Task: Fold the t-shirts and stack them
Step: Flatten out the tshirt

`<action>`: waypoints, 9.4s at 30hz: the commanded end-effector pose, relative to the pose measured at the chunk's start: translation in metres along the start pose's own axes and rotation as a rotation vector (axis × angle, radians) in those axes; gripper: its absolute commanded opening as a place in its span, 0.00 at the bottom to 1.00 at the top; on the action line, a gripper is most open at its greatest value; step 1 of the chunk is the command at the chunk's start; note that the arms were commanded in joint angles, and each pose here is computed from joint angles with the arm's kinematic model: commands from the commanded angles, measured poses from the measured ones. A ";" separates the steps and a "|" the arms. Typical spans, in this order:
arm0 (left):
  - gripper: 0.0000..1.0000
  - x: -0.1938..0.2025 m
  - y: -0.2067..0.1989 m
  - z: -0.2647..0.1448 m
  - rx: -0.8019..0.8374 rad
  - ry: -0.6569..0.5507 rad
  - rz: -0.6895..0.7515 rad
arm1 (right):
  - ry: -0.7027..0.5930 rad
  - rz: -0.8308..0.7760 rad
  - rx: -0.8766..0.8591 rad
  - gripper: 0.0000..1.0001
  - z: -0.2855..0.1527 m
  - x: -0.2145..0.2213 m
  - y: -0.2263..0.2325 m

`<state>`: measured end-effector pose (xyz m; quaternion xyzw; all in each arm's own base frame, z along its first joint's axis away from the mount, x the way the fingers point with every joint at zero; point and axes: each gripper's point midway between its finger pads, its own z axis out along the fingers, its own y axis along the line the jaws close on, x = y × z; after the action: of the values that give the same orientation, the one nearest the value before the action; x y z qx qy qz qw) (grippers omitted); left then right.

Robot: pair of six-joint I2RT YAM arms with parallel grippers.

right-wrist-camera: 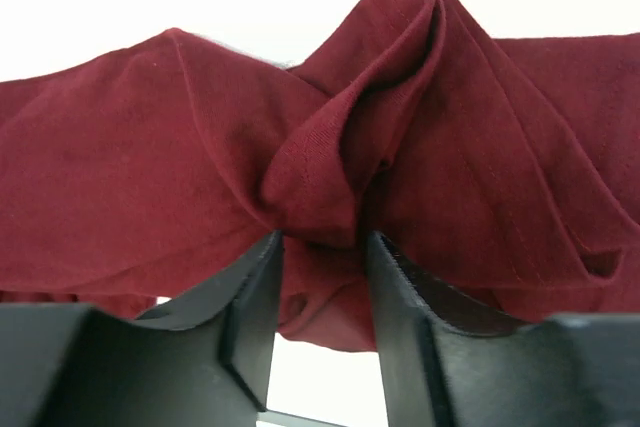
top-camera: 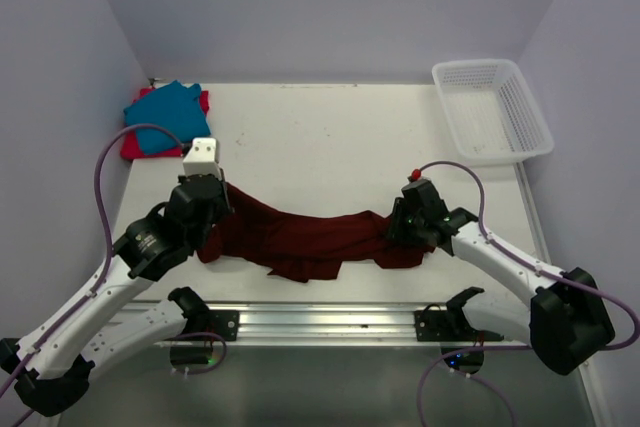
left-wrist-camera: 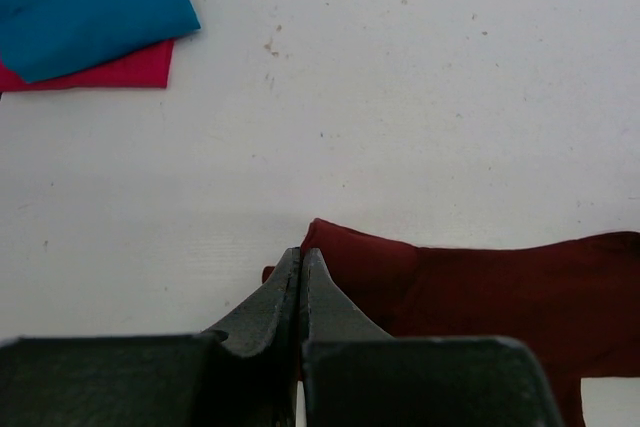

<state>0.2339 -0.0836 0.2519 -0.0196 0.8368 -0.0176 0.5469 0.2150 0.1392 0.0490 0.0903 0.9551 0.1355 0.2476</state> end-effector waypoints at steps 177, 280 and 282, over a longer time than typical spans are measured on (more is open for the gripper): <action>0.00 -0.246 0.005 -0.186 0.418 -0.713 -0.042 | -1.199 -0.401 -0.135 0.00 -0.389 -0.218 0.060; 0.00 0.118 -0.011 0.256 -0.105 0.331 -0.103 | -0.232 -0.204 0.380 0.00 0.099 -0.197 0.005; 0.00 0.125 -0.013 0.265 -0.101 0.351 -0.102 | -0.221 -0.206 0.378 0.00 0.102 -0.194 0.004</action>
<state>0.4067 -0.0983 0.0330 -0.0709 0.9234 0.0089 0.3772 0.4335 0.1115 0.0540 0.0437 0.9285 -0.1009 0.3548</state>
